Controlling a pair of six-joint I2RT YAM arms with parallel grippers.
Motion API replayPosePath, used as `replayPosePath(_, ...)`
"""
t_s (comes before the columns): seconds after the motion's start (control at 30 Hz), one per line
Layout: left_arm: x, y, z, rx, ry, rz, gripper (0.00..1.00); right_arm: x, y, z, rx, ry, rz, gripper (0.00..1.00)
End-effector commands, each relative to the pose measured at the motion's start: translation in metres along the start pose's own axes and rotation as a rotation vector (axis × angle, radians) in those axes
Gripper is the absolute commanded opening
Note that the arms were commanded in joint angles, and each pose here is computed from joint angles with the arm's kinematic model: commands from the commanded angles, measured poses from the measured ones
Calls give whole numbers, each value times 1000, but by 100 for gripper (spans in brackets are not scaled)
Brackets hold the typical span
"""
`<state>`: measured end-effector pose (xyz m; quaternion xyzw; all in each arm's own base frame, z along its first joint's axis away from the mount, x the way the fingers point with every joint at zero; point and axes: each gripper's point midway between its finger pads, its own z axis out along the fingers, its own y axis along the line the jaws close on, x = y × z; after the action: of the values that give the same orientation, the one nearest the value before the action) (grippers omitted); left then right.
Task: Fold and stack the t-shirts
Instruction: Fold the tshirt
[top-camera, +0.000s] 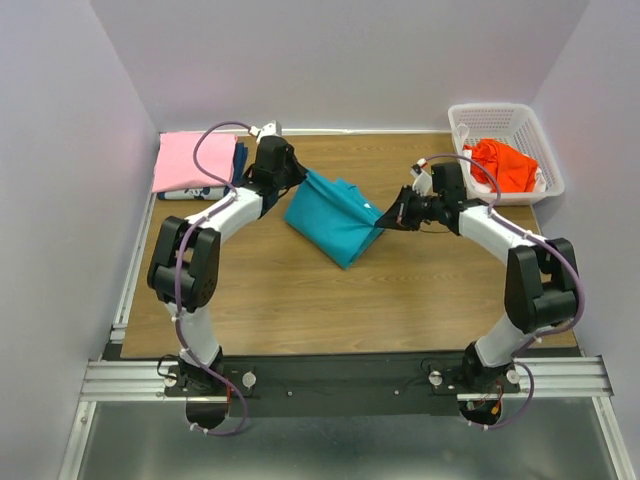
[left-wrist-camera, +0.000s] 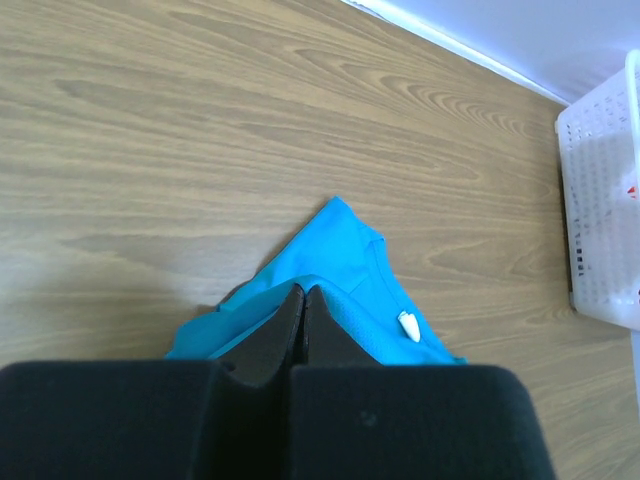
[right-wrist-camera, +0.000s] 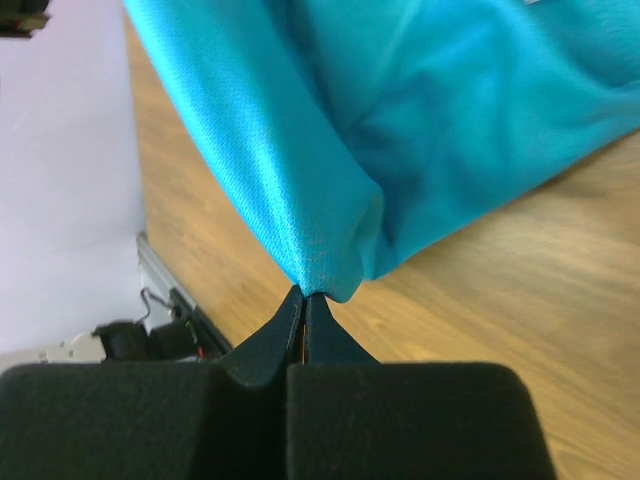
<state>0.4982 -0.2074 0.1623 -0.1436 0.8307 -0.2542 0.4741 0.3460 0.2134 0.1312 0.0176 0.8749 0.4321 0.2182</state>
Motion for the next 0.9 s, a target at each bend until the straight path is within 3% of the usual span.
replayPosePath(0.0, -16, -15, 20, 32, -48, 27, 0, -22, -32, 6, 105, -47, 19, 1)
replayPosePath(0.2, 7, -18, 70, 32, 11, 50, 0, -49, -77, 25, 193, -80, 79, 1)
replayPosePath(0.4, 20, -8, 91, -39, 37, 72, 0, -65, -100, 36, 251, -104, 100, 1)
replayPosePath(0.43, 22, -6, 93, -44, 42, 72, 0, -67, -103, 37, 263, -110, 103, 3)
replayPosePath(0.47, 25, -5, 99, -46, 53, 76, 3, -71, -108, 37, 288, -125, 108, 11)
replayPosePath(0.57, 23, -11, 104, -28, 54, 89, 32, -78, -110, 37, 306, -143, 98, 20)
replayPosePath(0.63, 19, -12, 101, -35, 54, 96, 53, -90, -101, 31, 303, -175, 52, 38)
replayPosePath(0.73, 6, -25, 88, -22, 25, 106, 76, -104, -77, 19, 264, -212, -8, 46)
replayPosePath(0.87, -9, -41, 65, -16, -19, 128, 87, -97, -45, 6, 165, -197, -45, 53)
